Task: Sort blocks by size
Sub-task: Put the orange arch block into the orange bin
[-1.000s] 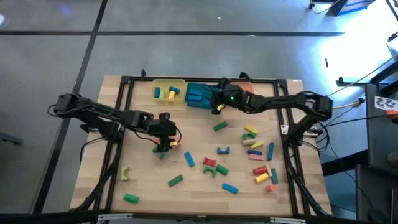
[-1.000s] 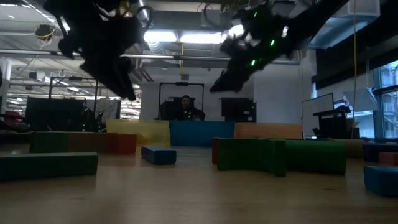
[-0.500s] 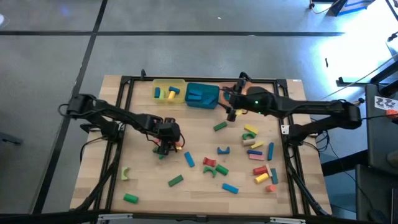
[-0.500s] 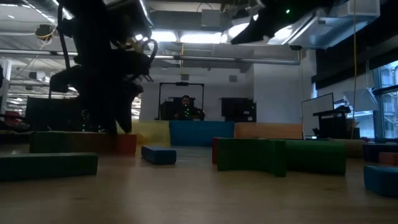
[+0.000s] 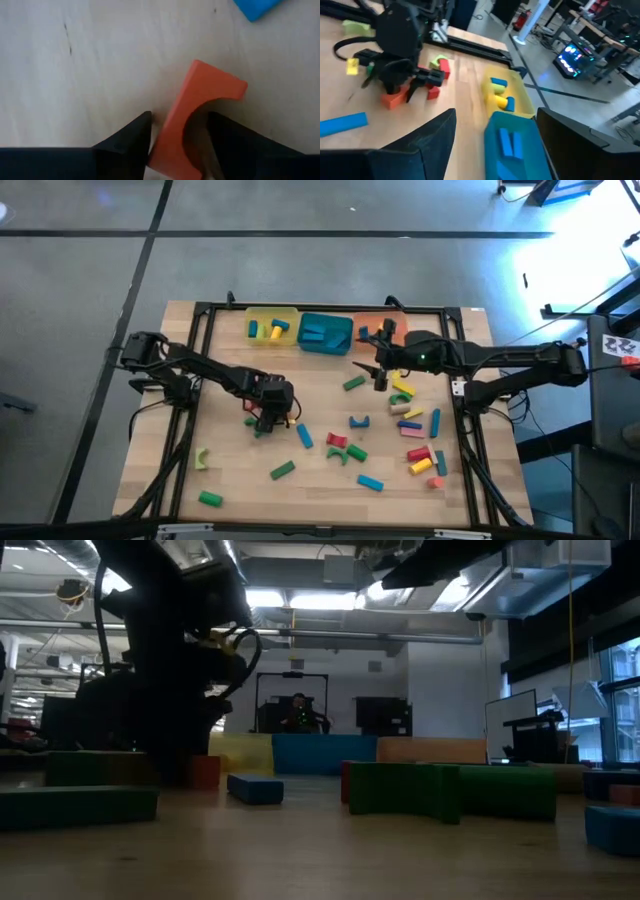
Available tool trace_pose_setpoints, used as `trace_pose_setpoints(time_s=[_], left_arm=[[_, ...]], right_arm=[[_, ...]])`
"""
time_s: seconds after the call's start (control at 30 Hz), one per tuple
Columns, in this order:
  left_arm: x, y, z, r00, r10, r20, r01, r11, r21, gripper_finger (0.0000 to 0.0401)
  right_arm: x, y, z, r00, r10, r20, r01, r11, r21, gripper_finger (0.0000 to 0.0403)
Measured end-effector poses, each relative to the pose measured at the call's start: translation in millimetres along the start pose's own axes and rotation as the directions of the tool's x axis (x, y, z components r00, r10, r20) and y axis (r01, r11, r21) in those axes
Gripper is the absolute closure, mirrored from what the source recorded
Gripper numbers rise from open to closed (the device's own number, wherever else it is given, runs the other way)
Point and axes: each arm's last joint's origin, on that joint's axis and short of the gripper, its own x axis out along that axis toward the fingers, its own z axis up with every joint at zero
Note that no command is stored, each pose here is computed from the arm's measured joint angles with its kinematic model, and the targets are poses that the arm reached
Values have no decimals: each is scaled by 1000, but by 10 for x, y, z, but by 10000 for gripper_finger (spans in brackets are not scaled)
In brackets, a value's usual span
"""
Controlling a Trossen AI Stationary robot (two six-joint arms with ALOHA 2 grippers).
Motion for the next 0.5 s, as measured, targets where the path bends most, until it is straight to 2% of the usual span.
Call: trace_pose_setpoints(time_s=[0.17,0.33,0.5], left_arm=[[-6,4,39,1000,4,21,-4,1000,-21,296],[-54,47,161,997,24,70,-20,998,-57,338],[-164,207,406,972,66,225,-43,994,-104,356]], right_arm=[[-97,22,14,1000,20,-2,-20,1000,-13,123],[-385,-62,27,1000,13,3,-13,1000,-6,123],[-692,-119,-14,1000,23,-15,-21,995,102,123]])
